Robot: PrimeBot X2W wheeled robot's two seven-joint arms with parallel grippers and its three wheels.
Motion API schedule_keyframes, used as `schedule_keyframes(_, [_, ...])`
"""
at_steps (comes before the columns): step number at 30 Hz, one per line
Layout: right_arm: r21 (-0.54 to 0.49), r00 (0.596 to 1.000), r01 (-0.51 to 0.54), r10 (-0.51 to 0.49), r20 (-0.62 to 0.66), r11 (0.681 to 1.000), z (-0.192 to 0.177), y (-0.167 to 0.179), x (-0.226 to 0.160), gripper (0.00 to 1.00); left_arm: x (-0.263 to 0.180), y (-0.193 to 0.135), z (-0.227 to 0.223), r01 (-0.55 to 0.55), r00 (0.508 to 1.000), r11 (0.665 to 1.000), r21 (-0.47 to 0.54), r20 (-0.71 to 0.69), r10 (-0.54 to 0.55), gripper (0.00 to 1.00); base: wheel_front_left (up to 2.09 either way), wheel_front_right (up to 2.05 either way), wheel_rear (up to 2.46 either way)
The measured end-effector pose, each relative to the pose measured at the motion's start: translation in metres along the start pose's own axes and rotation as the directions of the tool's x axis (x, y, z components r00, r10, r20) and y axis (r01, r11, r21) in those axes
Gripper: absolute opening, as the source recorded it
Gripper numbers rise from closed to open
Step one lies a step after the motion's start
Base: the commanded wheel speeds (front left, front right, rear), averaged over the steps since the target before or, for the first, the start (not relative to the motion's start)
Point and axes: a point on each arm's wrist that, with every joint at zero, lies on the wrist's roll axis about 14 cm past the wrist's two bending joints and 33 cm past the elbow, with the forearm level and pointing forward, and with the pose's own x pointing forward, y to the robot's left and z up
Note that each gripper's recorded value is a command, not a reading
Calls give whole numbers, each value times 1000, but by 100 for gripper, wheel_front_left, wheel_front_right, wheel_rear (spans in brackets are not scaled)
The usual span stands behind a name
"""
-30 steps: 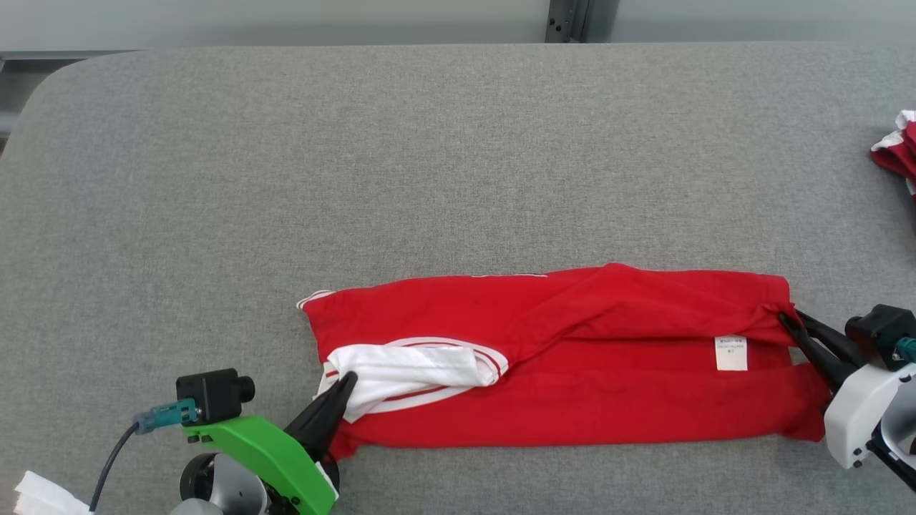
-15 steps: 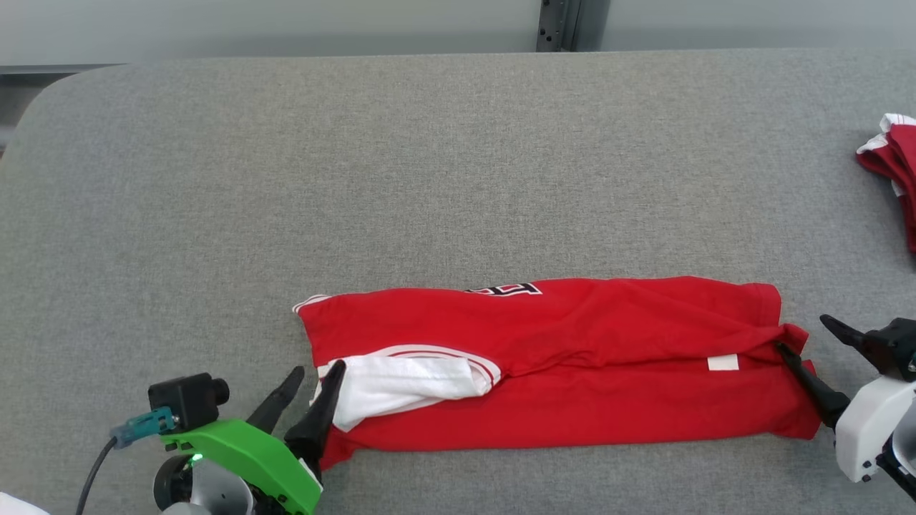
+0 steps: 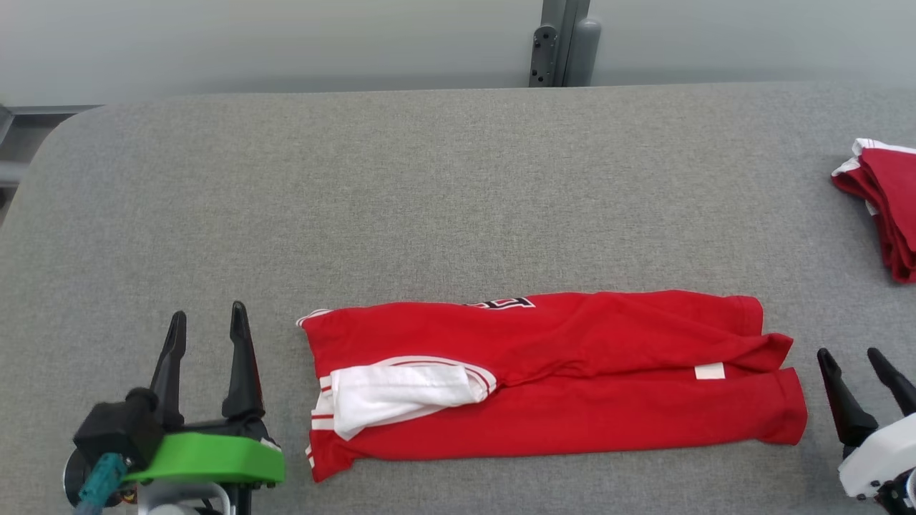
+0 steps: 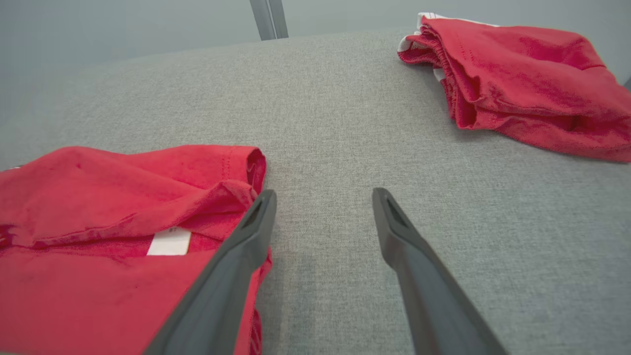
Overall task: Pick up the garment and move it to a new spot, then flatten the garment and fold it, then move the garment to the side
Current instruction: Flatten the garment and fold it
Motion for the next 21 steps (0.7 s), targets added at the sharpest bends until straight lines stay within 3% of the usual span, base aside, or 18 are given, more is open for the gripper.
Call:
schedule_keyframes(6, [134,999,12,-8,-33,991,-15,21,5,100,-22,-8,-9,-15,1000,998,66,14,14,100,0,0,0])
schedule_keyframes(12, [179,997,-20,32,-64,984,-14,41,28,100,-28,-11,-25,4,1000,997,76,-28,-2,100,0,0,0])
schedule_keyframes(18, [171,965,-34,77,-249,985,-50,52,30,100,-31,-11,-29,20,999,996,90,-37,-16,100,0,0,0])
schedule_keyframes(21, [184,960,-39,89,-267,982,-54,55,31,100,-31,-4,-30,4,999,996,93,-41,0,100,0,0,0])
